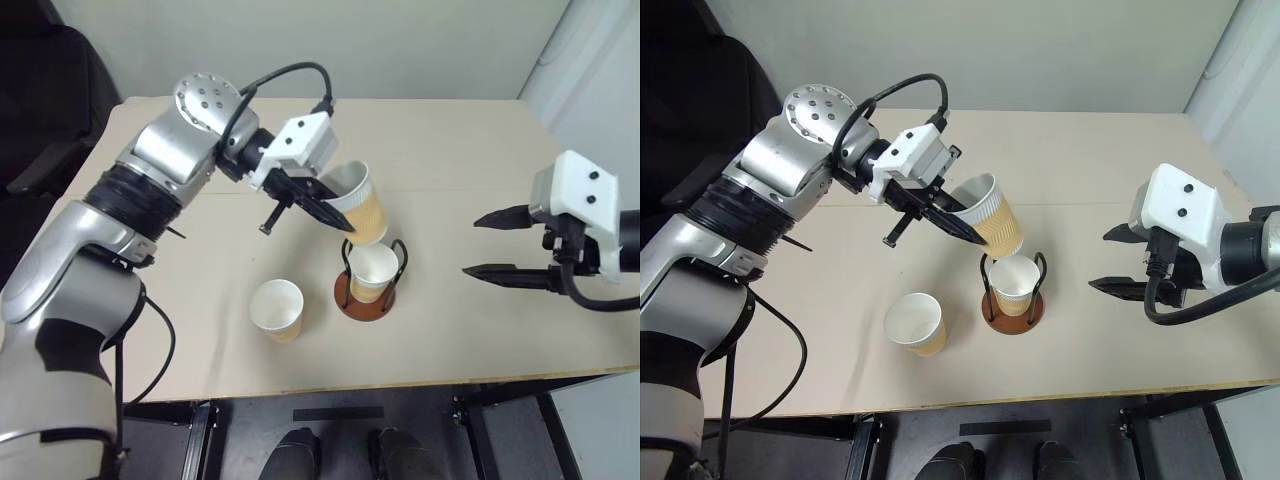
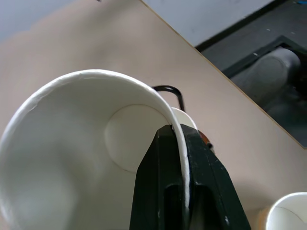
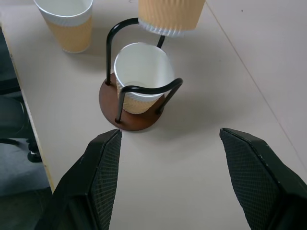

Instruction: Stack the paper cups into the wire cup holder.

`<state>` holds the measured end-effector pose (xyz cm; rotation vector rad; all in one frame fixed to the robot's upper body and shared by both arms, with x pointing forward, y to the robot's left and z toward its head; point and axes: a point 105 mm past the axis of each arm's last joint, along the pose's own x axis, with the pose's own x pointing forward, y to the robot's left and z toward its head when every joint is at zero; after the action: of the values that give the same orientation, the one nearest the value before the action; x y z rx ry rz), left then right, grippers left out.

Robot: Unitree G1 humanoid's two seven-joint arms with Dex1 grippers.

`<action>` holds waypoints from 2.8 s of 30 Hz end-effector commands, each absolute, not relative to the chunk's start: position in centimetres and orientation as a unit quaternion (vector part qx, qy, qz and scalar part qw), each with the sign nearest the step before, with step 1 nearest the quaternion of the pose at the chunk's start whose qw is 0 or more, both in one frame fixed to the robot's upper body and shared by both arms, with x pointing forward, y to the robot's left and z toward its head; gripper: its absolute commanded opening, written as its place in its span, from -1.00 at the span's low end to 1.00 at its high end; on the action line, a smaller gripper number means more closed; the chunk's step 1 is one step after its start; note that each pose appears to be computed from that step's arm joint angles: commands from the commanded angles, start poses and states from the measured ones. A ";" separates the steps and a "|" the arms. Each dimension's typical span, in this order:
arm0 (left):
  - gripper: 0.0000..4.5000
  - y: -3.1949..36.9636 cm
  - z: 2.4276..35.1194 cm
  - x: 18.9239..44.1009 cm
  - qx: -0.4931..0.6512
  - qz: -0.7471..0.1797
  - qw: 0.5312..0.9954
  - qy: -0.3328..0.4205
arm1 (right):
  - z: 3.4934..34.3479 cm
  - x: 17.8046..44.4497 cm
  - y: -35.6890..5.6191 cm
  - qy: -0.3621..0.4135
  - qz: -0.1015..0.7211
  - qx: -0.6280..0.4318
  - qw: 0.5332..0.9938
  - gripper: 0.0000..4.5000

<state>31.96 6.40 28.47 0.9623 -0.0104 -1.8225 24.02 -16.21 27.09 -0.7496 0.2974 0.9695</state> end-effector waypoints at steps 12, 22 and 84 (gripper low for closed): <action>-0.98 4.4 28.9 31.4 0.423 -0.776 0.468 -0.034 | 28.1 23.7 -16.2 0.115 0.436 -0.362 0.816 0.47; -0.98 3.8 28.0 31.2 0.434 -0.782 0.447 -0.033 | 28.1 23.7 -16.1 0.114 0.432 -0.358 0.819 0.47; 0.98 10.4 31.1 34.2 0.373 -0.691 0.618 -0.043 | 30.8 24.9 -14.8 0.041 0.430 -0.304 0.849 0.47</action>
<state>35.09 10.09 30.09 0.8500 -0.0755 -1.5729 25.07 -14.80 30.08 -0.6368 0.1140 0.9099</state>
